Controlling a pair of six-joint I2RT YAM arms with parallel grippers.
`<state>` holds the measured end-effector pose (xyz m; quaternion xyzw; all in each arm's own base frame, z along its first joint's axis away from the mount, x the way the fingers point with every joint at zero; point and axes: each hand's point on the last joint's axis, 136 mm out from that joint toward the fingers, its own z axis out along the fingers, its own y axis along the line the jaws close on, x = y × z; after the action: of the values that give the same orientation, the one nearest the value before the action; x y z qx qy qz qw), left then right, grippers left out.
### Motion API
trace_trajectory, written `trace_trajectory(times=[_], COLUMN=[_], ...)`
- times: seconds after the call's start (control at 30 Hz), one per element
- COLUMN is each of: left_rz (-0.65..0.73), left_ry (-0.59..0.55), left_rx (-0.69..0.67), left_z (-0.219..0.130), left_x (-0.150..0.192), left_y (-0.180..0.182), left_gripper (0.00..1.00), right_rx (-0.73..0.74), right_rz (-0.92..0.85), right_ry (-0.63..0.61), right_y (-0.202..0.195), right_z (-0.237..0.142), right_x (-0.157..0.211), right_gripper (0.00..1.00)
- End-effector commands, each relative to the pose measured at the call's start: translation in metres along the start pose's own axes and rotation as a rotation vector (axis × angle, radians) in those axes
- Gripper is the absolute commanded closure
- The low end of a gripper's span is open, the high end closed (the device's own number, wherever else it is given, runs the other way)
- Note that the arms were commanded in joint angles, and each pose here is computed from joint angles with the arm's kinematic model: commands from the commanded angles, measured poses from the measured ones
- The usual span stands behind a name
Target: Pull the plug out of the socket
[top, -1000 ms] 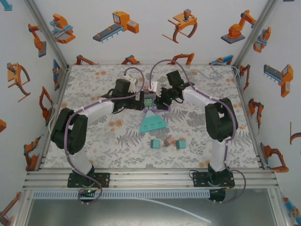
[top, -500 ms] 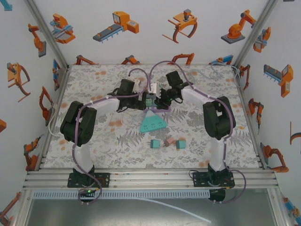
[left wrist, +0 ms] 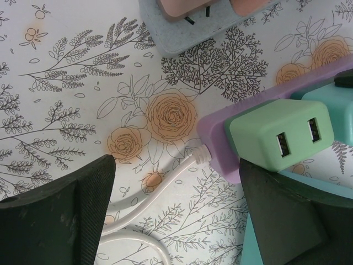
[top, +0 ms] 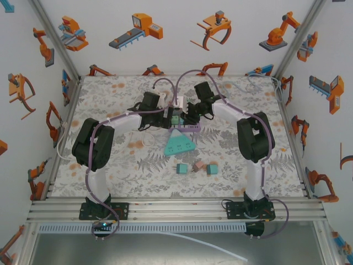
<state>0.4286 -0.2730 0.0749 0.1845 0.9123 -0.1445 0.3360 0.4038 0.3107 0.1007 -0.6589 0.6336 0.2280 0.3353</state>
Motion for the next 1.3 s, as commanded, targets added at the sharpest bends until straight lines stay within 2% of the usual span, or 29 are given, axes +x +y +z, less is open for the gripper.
trace_trajectory(times=[0.0,0.33,0.63,0.83,1.03,1.27], left_rz=[0.065,0.074,0.074,0.066,0.057,0.045], left_ry=[0.142,0.202,0.192,0.163,0.105,0.013], left_rx=[-0.068,-0.143,-0.158,-0.131,-0.104,-0.089], left_z=[0.014,0.017,0.014,0.008,-0.006,-0.033], left_x=[0.045,0.063,0.058,0.047,0.024,-0.007], left_y=[0.011,0.026,0.029,0.023,0.016,0.010], left_gripper=[0.16,0.16,0.16,0.16,0.15,0.07], right_rx=[-0.043,-0.028,0.009,0.076,0.167,0.284], right_rz=[0.011,0.053,0.032,0.048,0.146,0.383], right_ry=[-0.044,-0.055,-0.055,-0.087,-0.129,-0.230], right_y=[0.003,-0.006,-0.009,-0.009,-0.006,0.011], right_z=[0.001,-0.009,-0.020,-0.042,-0.075,-0.125], right_x=[-0.012,-0.028,-0.036,-0.053,-0.072,-0.090], right_gripper=[0.69,0.74,0.75,0.75,0.76,0.77])
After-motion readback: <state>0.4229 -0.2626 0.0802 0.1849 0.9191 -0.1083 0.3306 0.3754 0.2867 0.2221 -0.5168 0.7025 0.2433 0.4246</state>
